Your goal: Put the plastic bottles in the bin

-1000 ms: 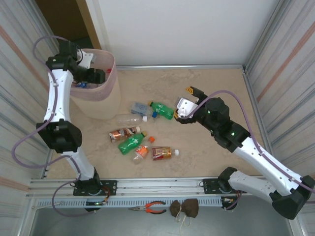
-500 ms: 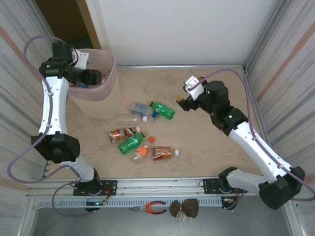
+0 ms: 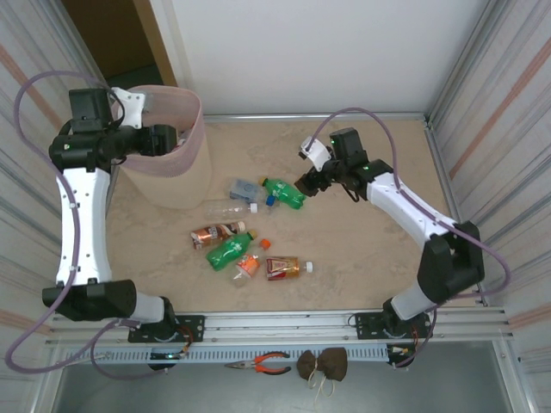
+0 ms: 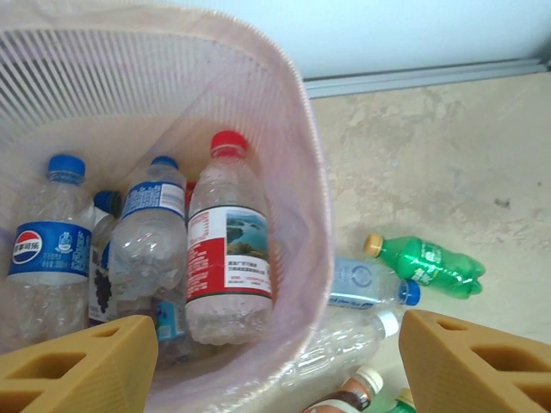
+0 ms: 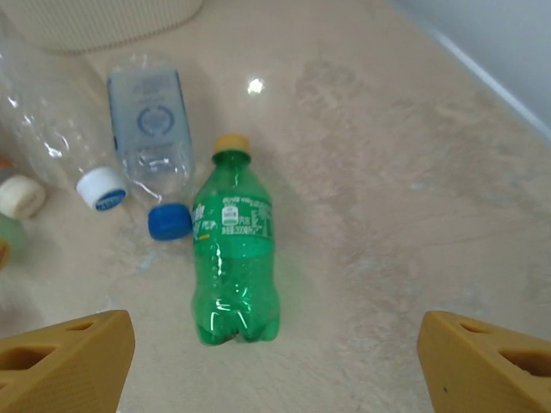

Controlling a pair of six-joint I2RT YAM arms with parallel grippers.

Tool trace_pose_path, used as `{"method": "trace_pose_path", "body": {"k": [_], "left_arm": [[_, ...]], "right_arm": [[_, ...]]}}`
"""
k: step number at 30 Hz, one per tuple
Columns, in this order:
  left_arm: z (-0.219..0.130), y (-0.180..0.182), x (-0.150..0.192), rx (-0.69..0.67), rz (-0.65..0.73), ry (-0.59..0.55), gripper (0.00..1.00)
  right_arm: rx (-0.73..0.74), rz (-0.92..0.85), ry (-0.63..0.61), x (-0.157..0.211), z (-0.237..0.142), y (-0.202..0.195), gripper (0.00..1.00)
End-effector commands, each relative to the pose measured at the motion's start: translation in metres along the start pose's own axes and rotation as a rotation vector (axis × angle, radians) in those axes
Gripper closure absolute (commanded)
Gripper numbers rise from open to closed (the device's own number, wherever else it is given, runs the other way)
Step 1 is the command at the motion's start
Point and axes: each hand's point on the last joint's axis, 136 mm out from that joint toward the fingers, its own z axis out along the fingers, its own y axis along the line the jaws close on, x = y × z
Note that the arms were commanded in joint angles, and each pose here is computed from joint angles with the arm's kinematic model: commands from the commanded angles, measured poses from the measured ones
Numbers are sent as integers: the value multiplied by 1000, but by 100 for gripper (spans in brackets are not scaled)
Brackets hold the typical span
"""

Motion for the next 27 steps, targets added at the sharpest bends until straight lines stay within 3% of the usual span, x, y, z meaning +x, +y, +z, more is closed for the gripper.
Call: {"method": "trace_pose_path", "body": {"k": [1, 12, 21, 27], "left_arm": [[-11, -15, -8, 65, -25, -66, 25], [-16, -28, 2, 122, -60, -94, 25], [-14, -30, 7, 135, -65, -93, 24], [-13, -31, 5, 148, -64, -94, 25]], "right_arm": [[-85, -19, 56, 10, 19, 5, 16], [-210, -56, 236, 52, 86, 15, 17], [-249, -129, 369, 84, 119, 23, 17], [-274, -135, 412, 99, 130, 28, 23]]}}
